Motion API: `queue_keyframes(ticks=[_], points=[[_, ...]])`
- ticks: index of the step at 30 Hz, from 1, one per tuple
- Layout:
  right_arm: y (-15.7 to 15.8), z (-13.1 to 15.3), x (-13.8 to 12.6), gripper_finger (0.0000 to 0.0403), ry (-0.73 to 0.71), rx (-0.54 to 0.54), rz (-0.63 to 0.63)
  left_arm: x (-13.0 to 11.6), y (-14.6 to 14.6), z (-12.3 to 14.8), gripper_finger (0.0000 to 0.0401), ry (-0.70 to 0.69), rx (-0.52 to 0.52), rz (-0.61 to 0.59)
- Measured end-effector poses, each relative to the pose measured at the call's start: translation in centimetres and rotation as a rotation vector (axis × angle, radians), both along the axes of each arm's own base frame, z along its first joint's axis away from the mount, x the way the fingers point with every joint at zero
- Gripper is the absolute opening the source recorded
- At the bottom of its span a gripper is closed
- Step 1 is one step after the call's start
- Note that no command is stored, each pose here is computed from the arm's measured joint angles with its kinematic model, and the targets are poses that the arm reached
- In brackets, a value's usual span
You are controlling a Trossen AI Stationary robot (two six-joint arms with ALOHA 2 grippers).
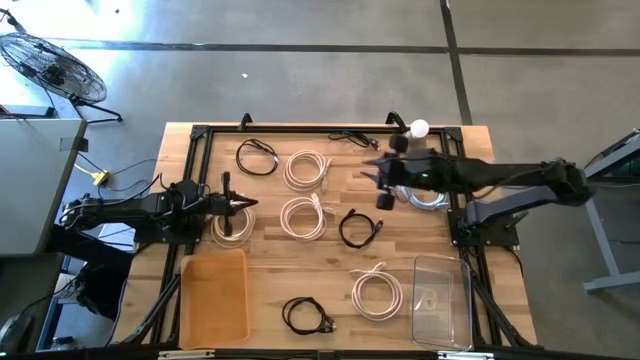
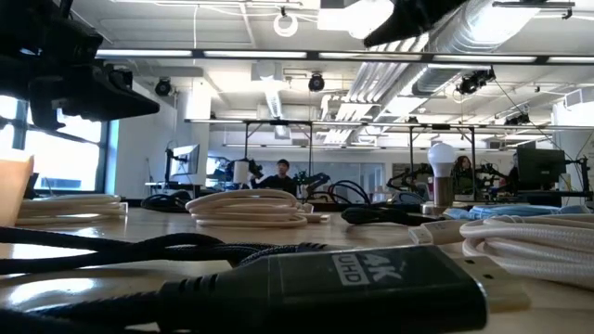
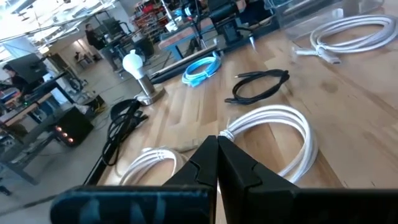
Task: Sort HDMI cables
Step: Put the black HDMI cable into the orange bin
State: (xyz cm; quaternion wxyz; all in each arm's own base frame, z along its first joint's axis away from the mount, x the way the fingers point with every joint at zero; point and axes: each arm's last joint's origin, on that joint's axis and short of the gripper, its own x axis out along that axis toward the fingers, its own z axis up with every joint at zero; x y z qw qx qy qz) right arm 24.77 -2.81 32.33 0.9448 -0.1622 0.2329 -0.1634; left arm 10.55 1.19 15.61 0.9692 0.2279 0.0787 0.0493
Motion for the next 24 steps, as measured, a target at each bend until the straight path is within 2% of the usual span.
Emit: queue_keyframes(ticks=[4, 7, 15, 21, 24], points=[[-1.2, 0.5, 2.4, 0.0161, 0.09, -0.086, -0.105, 0.0, 0.0, 0.0, 0.0, 0.0, -0.002, -0.001], [-2.8, 0.0, 3.8, 0.018, 0.172, -0.097, -0.187, 0.0, 0.0, 0.0, 0.0, 0.001, -0.003, -0.001], [-7.5, -3.5, 6.0, 0.021, 0.298, -0.045, -0.32, 0.0, -0.1, -0.1, 0.0, 0.007, -0.014, -0.045], [-10.7, -6.2, 6.3, 0.0212, 0.337, 0.083, -0.367, 0.0, -0.1, -0.1, 0.0, 0.006, -0.015, -0.044], [-12.0, -7.6, 6.5, 0.0212, 0.376, 0.112, -0.384, 0.0, -0.1, -0.1, 0.0, 0.006, -0.015, -0.044]])
